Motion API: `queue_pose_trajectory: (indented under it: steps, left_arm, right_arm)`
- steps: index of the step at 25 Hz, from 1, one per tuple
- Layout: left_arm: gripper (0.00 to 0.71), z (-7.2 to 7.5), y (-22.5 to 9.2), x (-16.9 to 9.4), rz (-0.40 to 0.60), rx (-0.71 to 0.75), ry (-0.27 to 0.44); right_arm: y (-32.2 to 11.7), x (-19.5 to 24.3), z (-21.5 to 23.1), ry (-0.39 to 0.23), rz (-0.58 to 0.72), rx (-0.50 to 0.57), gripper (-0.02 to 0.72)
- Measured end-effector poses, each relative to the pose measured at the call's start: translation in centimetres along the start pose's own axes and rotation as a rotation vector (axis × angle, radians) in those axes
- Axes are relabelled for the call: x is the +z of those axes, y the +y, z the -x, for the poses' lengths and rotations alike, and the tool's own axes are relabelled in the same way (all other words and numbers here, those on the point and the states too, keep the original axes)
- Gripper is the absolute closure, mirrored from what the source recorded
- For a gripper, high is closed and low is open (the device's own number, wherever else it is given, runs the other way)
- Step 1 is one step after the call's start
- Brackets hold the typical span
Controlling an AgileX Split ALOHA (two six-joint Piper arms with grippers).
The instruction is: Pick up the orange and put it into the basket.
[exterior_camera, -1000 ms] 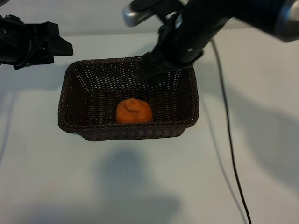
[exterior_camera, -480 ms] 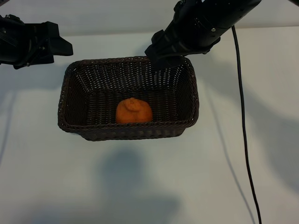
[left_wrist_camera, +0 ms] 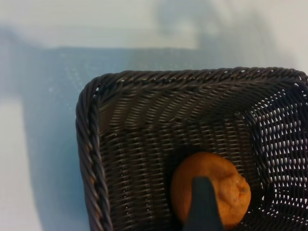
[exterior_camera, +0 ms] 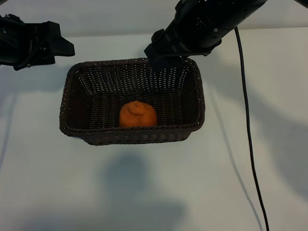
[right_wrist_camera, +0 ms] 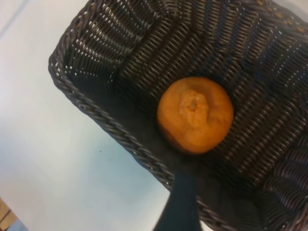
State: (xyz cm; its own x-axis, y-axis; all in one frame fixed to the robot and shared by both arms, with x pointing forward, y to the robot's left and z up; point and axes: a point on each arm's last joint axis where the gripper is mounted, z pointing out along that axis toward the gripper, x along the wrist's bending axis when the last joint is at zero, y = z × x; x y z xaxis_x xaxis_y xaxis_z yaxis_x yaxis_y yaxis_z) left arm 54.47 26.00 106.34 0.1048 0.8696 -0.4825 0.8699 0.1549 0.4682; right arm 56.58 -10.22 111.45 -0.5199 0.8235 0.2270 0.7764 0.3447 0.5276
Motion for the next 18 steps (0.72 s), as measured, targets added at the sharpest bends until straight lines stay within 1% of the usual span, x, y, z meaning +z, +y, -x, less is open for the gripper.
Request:
queue_pose_trajectory:
  steps: [8,18]
  left_arm:
    - [0.164,0.0,0.0,0.0,0.0,0.002,0.0]
    - [0.164,0.0,-0.1,0.0,-0.006,0.002,-0.002]
  right_arm:
    - [-0.1,2.0,0.5,0.0,-0.038,0.013,0.104]
    - [-0.1,2.1,0.5,0.0,-0.045,0.014,0.105]
